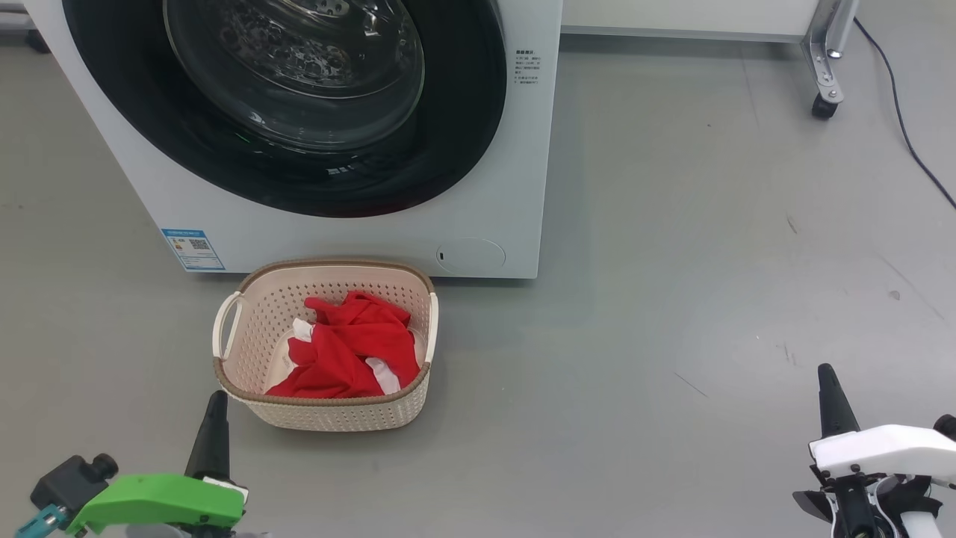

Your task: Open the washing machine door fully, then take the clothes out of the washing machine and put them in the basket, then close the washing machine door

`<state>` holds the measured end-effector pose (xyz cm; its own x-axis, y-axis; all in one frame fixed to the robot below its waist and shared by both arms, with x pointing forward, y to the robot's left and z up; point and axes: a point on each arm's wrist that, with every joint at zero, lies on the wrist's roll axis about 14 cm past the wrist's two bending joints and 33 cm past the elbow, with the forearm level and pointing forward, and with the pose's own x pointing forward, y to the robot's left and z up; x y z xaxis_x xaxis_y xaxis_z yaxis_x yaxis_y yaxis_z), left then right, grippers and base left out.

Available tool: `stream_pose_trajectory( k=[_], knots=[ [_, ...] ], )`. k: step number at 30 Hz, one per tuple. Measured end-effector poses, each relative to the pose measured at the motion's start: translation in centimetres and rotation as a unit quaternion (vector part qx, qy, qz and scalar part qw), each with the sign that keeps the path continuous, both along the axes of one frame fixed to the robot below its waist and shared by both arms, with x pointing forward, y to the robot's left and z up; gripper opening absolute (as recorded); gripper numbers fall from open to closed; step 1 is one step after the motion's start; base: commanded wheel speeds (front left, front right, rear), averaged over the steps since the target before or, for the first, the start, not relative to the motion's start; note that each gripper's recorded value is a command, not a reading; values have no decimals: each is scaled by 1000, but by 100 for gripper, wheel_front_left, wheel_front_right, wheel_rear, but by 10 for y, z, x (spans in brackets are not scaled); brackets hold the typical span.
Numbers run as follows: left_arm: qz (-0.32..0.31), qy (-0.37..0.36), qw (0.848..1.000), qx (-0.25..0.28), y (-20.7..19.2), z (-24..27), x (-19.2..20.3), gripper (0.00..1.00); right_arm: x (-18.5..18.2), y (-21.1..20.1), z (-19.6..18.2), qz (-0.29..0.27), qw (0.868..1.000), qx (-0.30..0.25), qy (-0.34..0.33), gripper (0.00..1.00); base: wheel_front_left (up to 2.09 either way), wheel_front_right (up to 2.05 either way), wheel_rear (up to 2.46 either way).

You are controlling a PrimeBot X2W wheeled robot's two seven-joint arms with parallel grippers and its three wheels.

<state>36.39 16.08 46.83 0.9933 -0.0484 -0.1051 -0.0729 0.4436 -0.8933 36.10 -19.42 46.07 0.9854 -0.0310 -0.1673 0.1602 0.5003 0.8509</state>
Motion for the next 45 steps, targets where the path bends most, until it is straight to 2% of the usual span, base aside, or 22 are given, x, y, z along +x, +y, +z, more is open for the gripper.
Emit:
stream_pose_trajectory(
  k=[20,38,45],
  knots=[
    [17,11,993,-116,11,0,2,0,7,-5,6,-17,991,133,-14,0,0,0,0],
    [32,4,974,-224,20,8,8,0,11,-11,14,-34,967,250,-37,0,0,0,0],
    [33,5,972,-231,22,8,8,0,13,-11,16,-34,963,263,-41,0,0,0,0]
  ],
)
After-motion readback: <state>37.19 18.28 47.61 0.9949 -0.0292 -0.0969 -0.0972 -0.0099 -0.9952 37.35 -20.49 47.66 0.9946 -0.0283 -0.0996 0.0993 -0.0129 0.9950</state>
